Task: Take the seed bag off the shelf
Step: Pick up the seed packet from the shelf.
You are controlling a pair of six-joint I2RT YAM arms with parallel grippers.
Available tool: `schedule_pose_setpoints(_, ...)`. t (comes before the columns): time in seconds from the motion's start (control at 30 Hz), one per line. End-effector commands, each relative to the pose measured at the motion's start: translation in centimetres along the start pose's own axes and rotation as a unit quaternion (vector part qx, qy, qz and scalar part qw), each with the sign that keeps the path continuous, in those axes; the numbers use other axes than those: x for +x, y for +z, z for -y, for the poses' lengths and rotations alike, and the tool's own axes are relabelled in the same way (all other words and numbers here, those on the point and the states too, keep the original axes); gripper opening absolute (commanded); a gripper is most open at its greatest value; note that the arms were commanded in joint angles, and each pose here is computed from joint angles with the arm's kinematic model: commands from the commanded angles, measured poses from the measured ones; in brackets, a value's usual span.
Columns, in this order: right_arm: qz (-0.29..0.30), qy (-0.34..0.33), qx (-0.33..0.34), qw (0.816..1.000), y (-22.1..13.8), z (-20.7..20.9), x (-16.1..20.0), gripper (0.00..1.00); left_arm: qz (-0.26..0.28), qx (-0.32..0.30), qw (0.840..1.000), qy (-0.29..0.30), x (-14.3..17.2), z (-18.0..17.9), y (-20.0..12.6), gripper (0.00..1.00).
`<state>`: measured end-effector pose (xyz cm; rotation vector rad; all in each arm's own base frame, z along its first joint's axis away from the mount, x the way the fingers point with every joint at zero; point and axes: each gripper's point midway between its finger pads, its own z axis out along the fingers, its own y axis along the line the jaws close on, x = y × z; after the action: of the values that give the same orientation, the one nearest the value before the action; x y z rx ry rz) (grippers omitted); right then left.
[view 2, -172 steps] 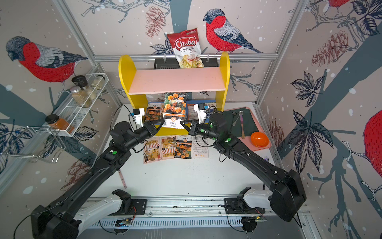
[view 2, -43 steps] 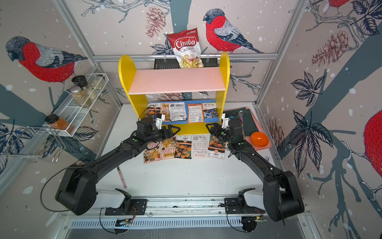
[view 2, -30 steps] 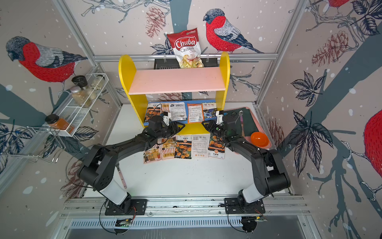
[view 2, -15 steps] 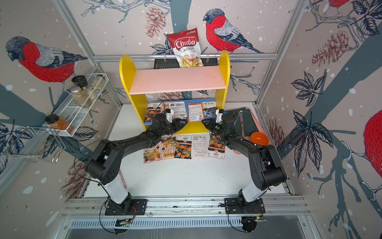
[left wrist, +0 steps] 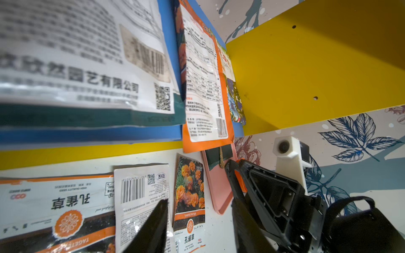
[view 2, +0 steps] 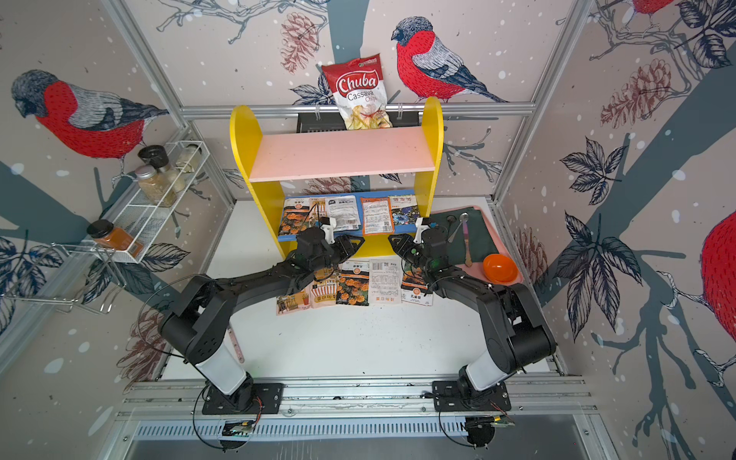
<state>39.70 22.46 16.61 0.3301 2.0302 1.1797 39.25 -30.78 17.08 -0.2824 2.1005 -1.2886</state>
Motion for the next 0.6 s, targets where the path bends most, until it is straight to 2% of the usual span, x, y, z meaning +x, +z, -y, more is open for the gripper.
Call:
schedule_pose_setpoints(0.0,0.063,0.009,-0.026,0.998,-0.7,-1.5,-1.9,0.32,0.051,0.034,0.998,-0.025,-1.4,1.4,-0.3,0.49)
schedule_pose_setpoints(0.3,0.120,0.047,-0.041,0.991,-1.5,-1.7,-3.2,0.30,0.105,0.055,0.990,-0.072,-2.1,1.9,0.1,0.47)
schedule_pose_setpoints(0.57,0.132,0.070,-0.040,0.988,-0.9,-1.2,-3.6,0.29,0.111,0.055,0.987,-0.106,-1.9,1.1,1.1,0.45)
